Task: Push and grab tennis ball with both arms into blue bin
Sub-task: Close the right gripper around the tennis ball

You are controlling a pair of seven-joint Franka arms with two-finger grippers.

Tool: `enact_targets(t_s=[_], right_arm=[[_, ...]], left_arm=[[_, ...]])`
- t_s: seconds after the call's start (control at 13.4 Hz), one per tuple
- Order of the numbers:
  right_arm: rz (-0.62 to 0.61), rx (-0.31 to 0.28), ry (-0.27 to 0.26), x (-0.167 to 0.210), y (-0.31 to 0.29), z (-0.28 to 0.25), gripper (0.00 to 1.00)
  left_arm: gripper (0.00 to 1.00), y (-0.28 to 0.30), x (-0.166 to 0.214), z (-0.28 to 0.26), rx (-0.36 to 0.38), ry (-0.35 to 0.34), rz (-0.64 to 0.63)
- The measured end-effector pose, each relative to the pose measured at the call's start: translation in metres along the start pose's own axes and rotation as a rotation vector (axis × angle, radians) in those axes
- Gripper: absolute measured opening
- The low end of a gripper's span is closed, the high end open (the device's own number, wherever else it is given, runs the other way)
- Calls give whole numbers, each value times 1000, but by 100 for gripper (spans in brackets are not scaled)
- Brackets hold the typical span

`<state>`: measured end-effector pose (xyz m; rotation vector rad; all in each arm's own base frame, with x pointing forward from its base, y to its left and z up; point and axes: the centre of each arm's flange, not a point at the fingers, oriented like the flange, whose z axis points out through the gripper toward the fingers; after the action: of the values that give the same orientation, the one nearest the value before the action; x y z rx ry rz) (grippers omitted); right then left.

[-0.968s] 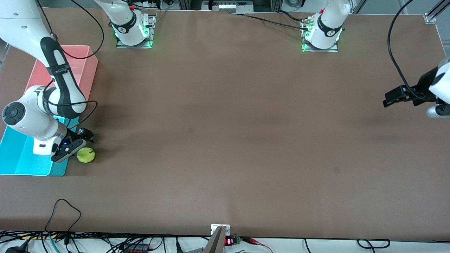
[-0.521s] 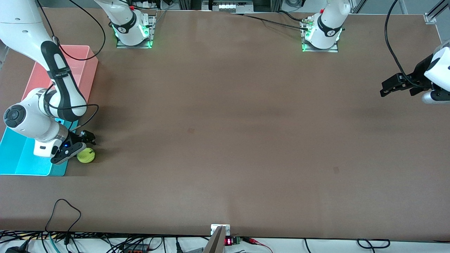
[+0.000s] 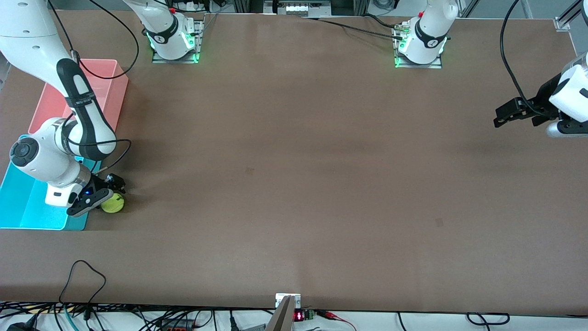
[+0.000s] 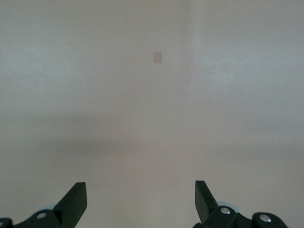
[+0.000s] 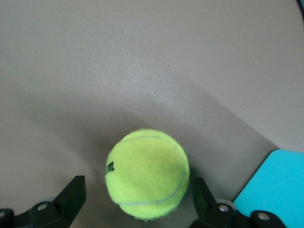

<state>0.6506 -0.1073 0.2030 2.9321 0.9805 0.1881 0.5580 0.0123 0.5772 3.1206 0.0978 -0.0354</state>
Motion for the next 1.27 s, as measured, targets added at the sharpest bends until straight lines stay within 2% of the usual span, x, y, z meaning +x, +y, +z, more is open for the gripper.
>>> enact_targets(t_s=[0.52, 0.67, 0.89, 1.27], right_arm=[[2, -3, 3, -1, 0, 5, 100], [2, -5, 5, -1, 0, 7, 93], [2, -8, 7, 0, 0, 6, 65], [3, -10, 11, 2, 1, 5, 65]], left_arm=[[100, 0, 7, -5, -1, 17, 0], [100, 0, 7, -12, -2, 31, 0], [100, 3, 5, -13, -1, 13, 4], [100, 7, 6, 0, 0, -33, 14]])
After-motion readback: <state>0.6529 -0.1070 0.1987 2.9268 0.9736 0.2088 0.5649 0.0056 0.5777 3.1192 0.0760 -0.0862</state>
